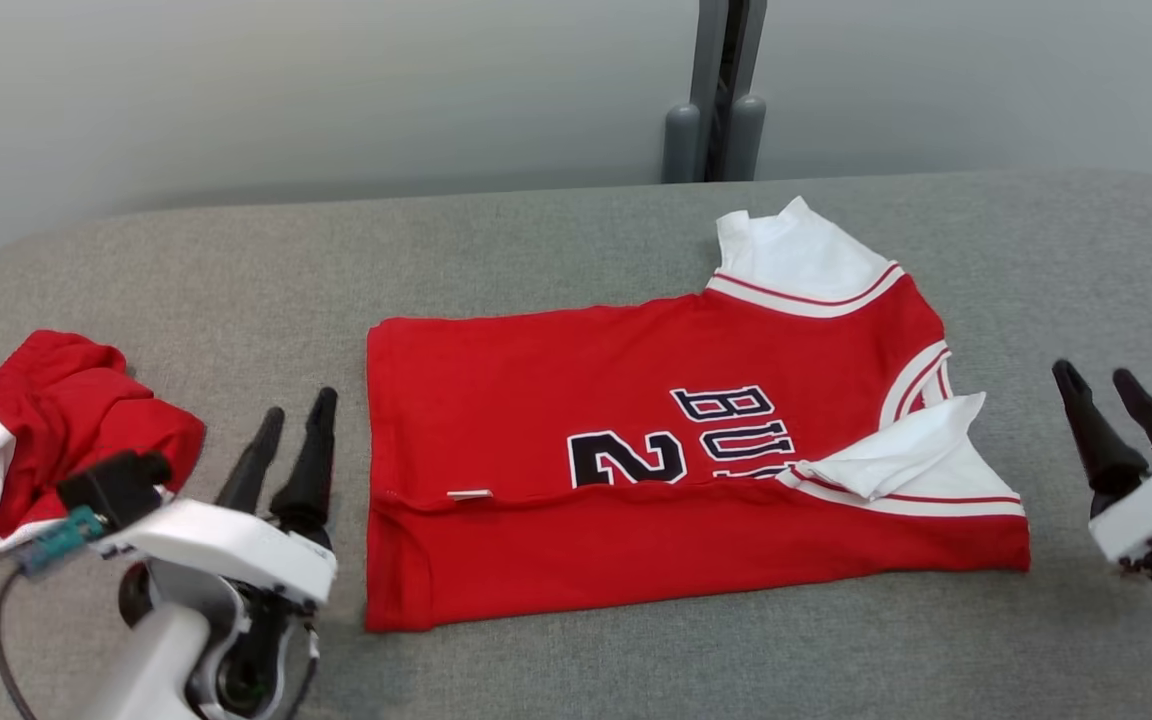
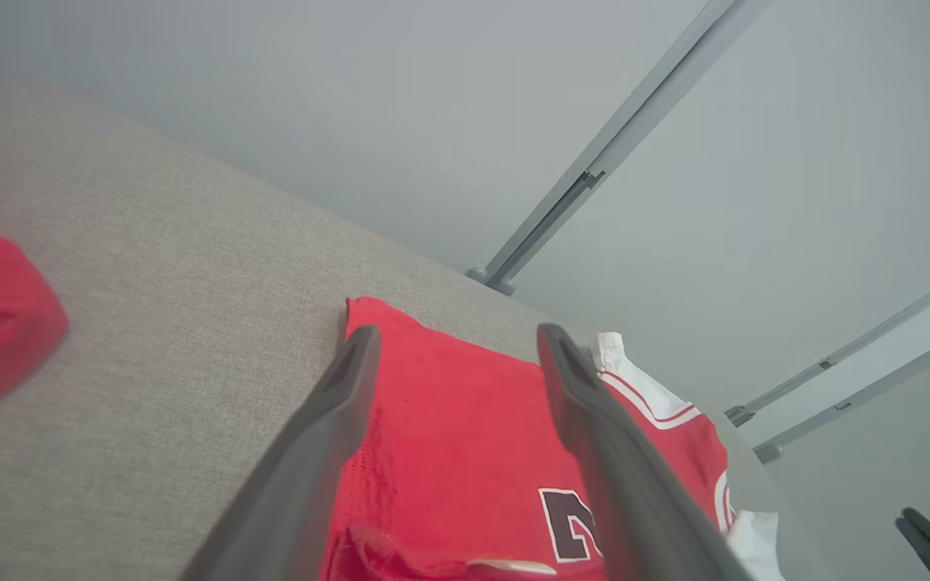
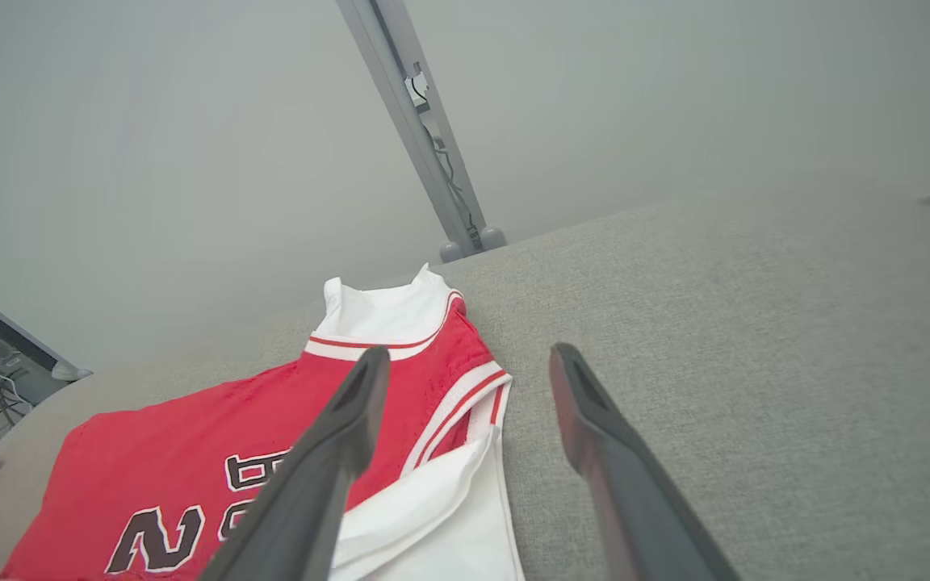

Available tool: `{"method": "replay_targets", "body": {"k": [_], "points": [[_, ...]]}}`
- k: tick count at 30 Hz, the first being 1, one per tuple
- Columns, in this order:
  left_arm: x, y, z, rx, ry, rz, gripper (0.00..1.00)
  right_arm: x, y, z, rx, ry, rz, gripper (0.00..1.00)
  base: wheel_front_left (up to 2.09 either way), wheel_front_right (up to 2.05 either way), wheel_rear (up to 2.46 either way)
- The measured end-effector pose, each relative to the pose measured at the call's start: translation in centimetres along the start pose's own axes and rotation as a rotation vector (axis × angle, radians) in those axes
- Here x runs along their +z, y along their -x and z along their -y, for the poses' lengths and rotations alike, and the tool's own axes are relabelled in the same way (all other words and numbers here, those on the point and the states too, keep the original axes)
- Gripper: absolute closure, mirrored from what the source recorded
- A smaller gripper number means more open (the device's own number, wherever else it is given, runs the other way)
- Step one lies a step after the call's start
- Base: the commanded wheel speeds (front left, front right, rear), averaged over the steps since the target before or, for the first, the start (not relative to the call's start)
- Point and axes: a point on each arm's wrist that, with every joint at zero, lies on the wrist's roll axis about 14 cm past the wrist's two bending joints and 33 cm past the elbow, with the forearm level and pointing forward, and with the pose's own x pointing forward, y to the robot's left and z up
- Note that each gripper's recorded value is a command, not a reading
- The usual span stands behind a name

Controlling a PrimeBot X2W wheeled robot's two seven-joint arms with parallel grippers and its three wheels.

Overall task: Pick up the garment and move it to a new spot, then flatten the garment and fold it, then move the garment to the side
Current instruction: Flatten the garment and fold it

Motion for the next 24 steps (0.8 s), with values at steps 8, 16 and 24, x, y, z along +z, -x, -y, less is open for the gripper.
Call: {"method": "replay_targets", "body": {"k": [8,16,24], "points": [[-2.2,1.1,0.4,0.028,-0.176,0.035,0.0,-1.7,2.2,1.5,-0.086,-0.004,0.049,0.0,0.0,0.0,0.0],[-8.6,3.4,-1.1,0.077,-0.303,-0.108,0.0,-5.4,3.4,1.5,-0.141,0.017,0.008,0.0,0.0,0.0,0.0],[-10.5,3.9,-3.1,0.155,-0.357,-0.173,0.0,-8.5,3.7,1.2,-0.159,-0.01,-0.082,0.0,0.0,0.0,0.0]]}}
